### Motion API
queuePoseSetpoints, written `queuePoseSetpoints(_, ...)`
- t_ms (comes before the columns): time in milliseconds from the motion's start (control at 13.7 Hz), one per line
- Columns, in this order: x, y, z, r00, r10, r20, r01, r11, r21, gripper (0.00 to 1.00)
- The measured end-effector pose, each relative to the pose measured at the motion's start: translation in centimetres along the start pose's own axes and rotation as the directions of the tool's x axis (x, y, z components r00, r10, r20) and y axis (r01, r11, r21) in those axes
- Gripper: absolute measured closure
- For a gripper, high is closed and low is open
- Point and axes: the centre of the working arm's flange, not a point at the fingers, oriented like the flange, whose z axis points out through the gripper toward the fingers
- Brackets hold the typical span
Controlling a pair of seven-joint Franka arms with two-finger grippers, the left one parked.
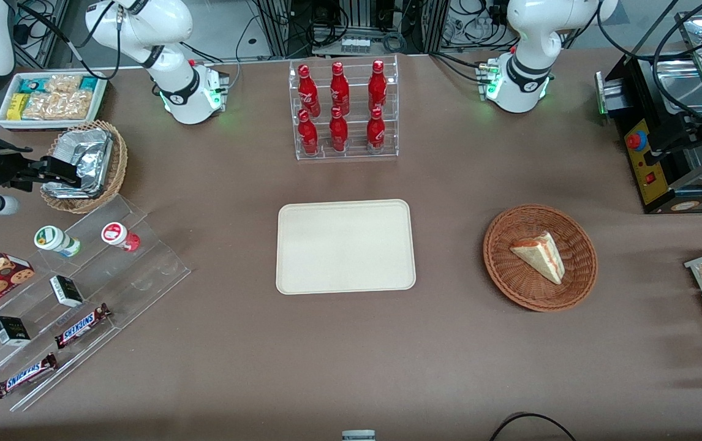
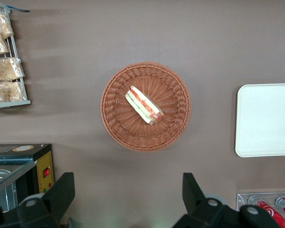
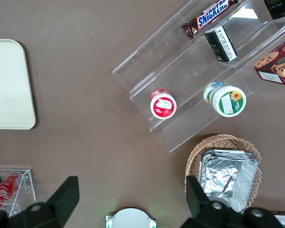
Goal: Place green gum on tray
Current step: 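Move the right gripper down toward the green-labelled gum tub on the shelf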
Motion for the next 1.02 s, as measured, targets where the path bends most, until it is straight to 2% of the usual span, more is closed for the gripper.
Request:
queuePoseSetpoints(220,0.2,0.0,-0.2,1.000,0.005,-0.016,-0.005,1.000,-0.001,0.00)
queuePoseSetpoints(732,0.8,0.4,1.6,1.000,0.010,-0.022,-0.010,1.000,-0.001,0.00)
queuePoseSetpoints(1024,1.1,1.8,4.4,0.994,-0.105,-0.026,0.105,0.994,0.000,0.00)
